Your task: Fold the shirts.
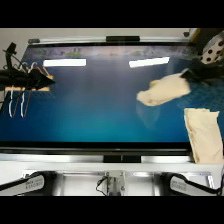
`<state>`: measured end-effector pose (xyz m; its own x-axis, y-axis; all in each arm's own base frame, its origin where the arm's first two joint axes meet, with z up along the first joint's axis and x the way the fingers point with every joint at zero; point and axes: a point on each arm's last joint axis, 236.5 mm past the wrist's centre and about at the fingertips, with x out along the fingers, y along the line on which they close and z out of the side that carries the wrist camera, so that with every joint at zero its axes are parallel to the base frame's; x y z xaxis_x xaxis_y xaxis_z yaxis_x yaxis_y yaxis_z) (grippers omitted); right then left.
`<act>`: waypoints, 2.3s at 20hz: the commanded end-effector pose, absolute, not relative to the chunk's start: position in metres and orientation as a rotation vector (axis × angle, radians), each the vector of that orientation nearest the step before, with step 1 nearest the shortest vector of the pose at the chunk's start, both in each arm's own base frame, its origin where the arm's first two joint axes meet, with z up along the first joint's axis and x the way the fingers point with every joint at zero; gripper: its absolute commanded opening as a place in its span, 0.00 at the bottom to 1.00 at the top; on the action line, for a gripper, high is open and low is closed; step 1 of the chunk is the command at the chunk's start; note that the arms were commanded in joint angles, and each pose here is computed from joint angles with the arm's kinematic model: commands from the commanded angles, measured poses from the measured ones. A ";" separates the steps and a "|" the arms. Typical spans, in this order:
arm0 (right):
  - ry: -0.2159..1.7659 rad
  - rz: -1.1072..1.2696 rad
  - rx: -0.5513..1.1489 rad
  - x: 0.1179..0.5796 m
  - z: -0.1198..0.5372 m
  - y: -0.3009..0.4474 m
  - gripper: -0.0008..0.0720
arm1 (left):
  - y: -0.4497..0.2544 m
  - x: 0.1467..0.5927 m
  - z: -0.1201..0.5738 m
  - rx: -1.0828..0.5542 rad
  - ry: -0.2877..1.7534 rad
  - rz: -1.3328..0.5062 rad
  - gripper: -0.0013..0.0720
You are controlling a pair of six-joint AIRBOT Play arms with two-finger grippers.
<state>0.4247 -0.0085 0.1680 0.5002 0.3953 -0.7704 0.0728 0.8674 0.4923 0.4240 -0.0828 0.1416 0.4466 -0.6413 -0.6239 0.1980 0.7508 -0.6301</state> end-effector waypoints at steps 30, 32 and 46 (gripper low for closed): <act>1.716 -0.778 0.579 0.116 -0.002 -0.227 0.88 | -0.101 0.421 0.142 -0.453 0.973 -0.607 0.06; 1.663 -0.792 0.522 0.125 0.013 -0.244 0.89 | -0.101 0.421 0.142 -0.453 0.973 -0.607 0.06; 1.406 0.168 0.066 0.387 0.099 0.101 0.89 | -0.067 0.381 0.076 0.183 1.407 -0.114 0.78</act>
<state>0.4241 -0.0074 0.1455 0.4309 -0.0112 -0.9023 0.0887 0.9956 0.0300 0.4134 -0.0611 0.0970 0.2942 -0.0355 -0.9551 0.1836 0.9828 0.0200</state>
